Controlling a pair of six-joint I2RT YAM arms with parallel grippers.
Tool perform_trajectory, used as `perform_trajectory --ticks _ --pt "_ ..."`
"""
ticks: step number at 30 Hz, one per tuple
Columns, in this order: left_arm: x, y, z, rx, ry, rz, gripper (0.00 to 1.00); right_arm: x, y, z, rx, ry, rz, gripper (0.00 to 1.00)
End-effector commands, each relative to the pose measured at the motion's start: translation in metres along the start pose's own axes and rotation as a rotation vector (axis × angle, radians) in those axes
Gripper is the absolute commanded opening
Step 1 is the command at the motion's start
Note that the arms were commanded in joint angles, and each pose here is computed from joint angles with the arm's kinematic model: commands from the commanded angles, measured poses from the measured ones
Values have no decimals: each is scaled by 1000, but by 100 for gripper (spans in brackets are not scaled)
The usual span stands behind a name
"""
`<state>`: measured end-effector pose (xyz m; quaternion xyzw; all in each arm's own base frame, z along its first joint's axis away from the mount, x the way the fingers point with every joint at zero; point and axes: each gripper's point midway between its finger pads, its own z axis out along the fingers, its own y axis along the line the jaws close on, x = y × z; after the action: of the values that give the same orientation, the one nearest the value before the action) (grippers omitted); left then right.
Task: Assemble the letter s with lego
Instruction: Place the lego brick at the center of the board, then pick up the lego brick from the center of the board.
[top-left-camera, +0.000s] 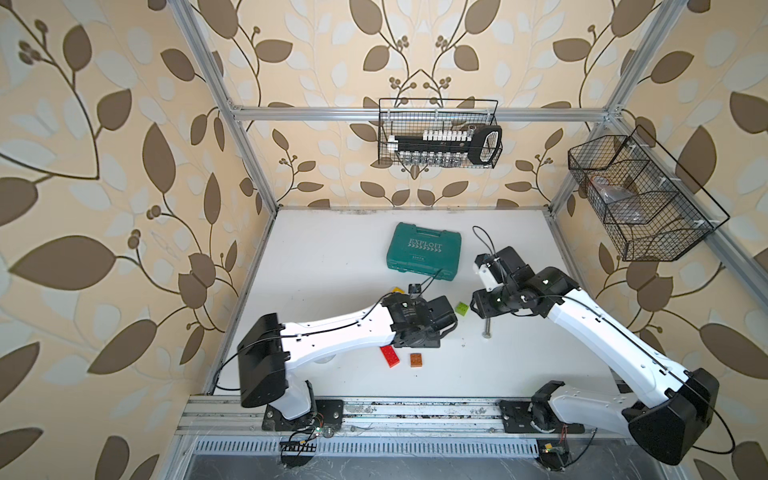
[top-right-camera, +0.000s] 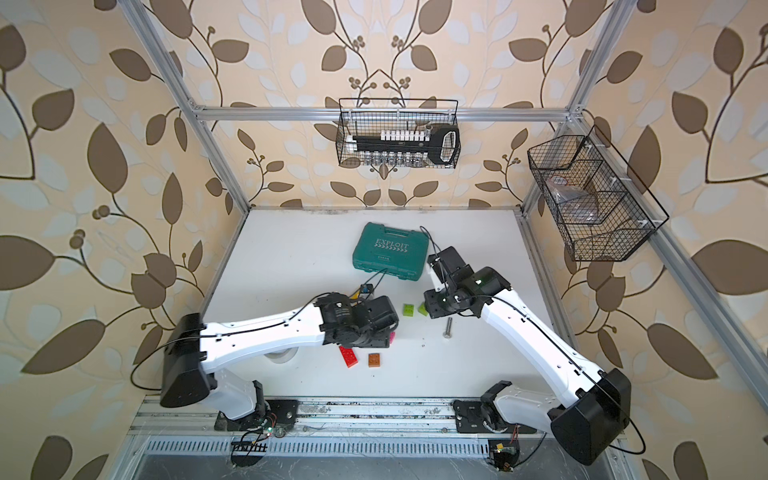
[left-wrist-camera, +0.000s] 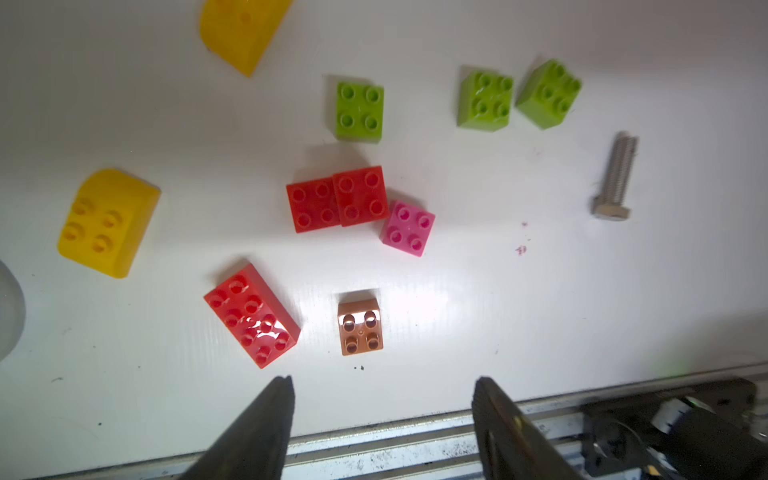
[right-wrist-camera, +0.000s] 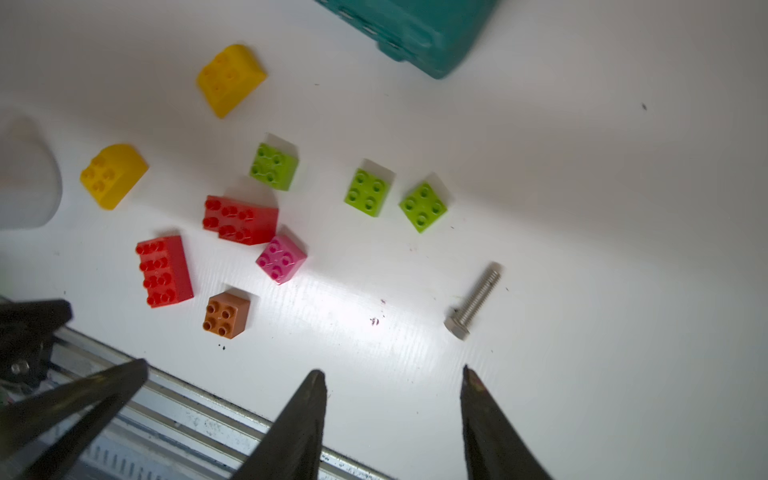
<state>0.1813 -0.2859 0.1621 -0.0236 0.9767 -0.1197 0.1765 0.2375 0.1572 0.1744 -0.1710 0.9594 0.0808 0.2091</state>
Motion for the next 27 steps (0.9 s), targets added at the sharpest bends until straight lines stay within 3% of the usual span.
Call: perform_trajectory --ticks 1,4,9,18,27 --pt "-39 44 -39 -11 -117 -42 71 -2 39 19 -92 -60 -274 49" --pt "-58 79 -49 6 -154 -99 69 1 79 32 -185 -98 -434 48" --pt "-71 117 -49 19 -150 -136 65 16 110 62 -265 25 -614 46" --pt "-73 139 -20 12 -78 -174 66 31 124 109 -268 102 -711 45" --pt "-73 145 -15 11 -70 -186 66 38 118 134 -202 140 -777 44"
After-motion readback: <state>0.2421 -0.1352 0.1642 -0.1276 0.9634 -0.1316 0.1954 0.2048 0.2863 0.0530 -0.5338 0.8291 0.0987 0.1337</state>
